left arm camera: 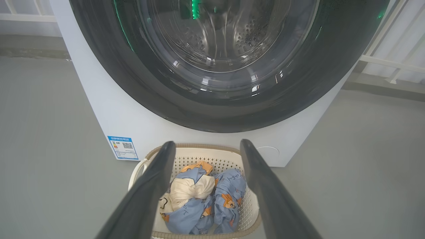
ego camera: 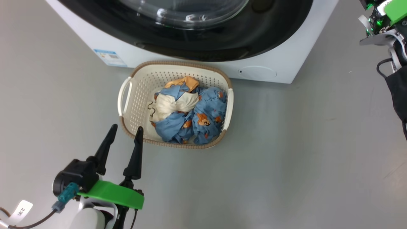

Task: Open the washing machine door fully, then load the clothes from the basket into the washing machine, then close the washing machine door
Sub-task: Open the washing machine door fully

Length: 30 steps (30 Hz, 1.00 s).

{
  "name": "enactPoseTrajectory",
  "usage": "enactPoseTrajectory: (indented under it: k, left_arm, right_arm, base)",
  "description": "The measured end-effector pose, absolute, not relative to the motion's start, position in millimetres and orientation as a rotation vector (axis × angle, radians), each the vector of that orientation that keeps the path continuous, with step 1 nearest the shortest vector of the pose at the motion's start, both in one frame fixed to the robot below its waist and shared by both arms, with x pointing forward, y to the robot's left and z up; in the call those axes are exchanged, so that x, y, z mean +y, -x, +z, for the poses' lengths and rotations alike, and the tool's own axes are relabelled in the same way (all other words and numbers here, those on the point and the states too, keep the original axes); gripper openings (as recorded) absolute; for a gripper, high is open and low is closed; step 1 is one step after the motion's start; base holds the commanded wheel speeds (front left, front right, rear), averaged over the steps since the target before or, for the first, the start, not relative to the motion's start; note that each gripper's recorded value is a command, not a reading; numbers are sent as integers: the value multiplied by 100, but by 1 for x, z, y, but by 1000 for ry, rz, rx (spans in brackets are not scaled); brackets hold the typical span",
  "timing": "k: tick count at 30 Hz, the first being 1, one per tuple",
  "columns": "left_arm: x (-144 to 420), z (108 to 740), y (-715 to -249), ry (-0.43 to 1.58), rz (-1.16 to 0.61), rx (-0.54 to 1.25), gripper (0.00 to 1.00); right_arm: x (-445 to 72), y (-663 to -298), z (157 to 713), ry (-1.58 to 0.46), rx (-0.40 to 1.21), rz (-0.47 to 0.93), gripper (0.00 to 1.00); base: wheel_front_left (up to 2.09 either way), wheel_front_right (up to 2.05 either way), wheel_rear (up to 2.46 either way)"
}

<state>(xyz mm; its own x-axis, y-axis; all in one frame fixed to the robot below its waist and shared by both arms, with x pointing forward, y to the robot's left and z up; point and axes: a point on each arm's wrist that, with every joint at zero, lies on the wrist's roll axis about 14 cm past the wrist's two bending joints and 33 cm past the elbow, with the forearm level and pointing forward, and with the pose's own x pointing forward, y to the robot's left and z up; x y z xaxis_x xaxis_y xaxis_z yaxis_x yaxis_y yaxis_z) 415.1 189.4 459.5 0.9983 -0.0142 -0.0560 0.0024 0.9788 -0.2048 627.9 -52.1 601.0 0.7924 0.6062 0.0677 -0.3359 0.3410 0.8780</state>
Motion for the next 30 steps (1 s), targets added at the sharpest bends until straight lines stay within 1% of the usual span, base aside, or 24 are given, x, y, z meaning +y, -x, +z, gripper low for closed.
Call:
enactPoseTrajectory:
  k: [10,18,25,30]
  left_arm:
    - [194,448,-426,205,4,80,100]
    - [194,442,-431,216,5,93,100]
    - [193,444,-432,223,4,86,100]
    - [192,454,-432,224,-3,62,100]
  right_arm:
    - [-31,-646,573,-1041,429,673,0]
    - [-22,-658,571,-1009,439,697,0]
    - [-15,-654,570,-990,458,720,0]
    - [-8,-638,573,-961,486,756,0]
  base:
    - [0,0,0]
    - [0,0,0]
    - [0,0,0]
    - [0,0,0]
